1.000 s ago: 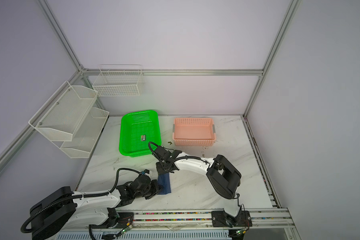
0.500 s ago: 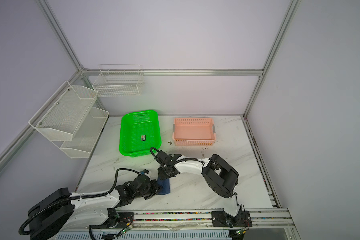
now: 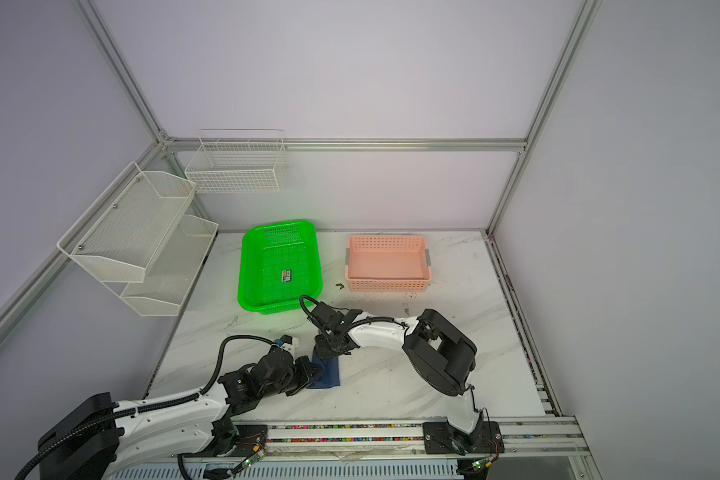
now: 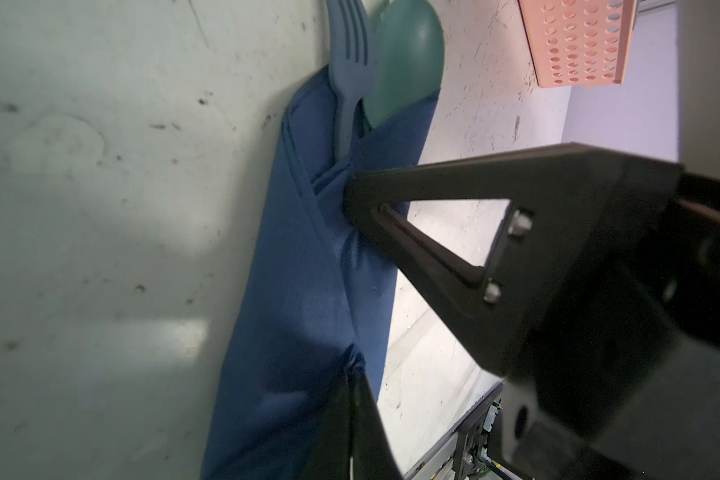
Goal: Place the utensils on the paper napkin and roll it up
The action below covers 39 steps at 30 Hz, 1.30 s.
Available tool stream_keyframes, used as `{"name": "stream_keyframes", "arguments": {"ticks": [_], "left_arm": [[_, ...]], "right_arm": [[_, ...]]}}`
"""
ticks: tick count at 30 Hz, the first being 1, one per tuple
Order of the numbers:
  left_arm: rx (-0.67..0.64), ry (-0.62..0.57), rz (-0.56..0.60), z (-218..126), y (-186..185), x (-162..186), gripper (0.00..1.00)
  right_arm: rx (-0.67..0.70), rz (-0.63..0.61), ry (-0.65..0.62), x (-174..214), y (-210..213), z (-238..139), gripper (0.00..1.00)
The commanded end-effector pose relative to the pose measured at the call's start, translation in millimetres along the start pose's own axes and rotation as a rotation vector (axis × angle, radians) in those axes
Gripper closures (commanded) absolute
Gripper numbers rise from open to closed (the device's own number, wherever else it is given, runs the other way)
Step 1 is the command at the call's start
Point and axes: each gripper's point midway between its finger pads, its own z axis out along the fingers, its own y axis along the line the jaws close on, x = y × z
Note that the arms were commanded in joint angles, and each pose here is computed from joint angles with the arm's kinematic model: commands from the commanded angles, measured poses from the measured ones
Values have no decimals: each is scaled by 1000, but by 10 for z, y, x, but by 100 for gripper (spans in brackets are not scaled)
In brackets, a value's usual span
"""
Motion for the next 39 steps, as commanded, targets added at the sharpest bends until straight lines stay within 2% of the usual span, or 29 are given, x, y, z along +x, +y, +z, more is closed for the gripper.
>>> {"name": "stream_keyframes", "arguments": {"ticks": [1,8,11,15,18,28,39], "left_arm": [[49,-18,20,5,-260,-87,100],[-26,49,2,162,-68,42,100],[-51,45,-7,164,2,43,100],[-69,33,-8,134,44,27,100],[-79,29,-13,119,78,23,100],[-66,22,-32,132,88,21,100],[-33,1,-52,106,66,-6,100]], "right_arm": [[66,14,37,151,-174,135,100],[46,14,27,114,-94,72,98],[27,11,7,56,-16,-30,87],[14,23,-41,-54,65,-259,64],[17,44,-74,-101,88,-439,59],[164,70,-43,176,27,-538,57],[199,78,15,419,39,-338,58]]}}
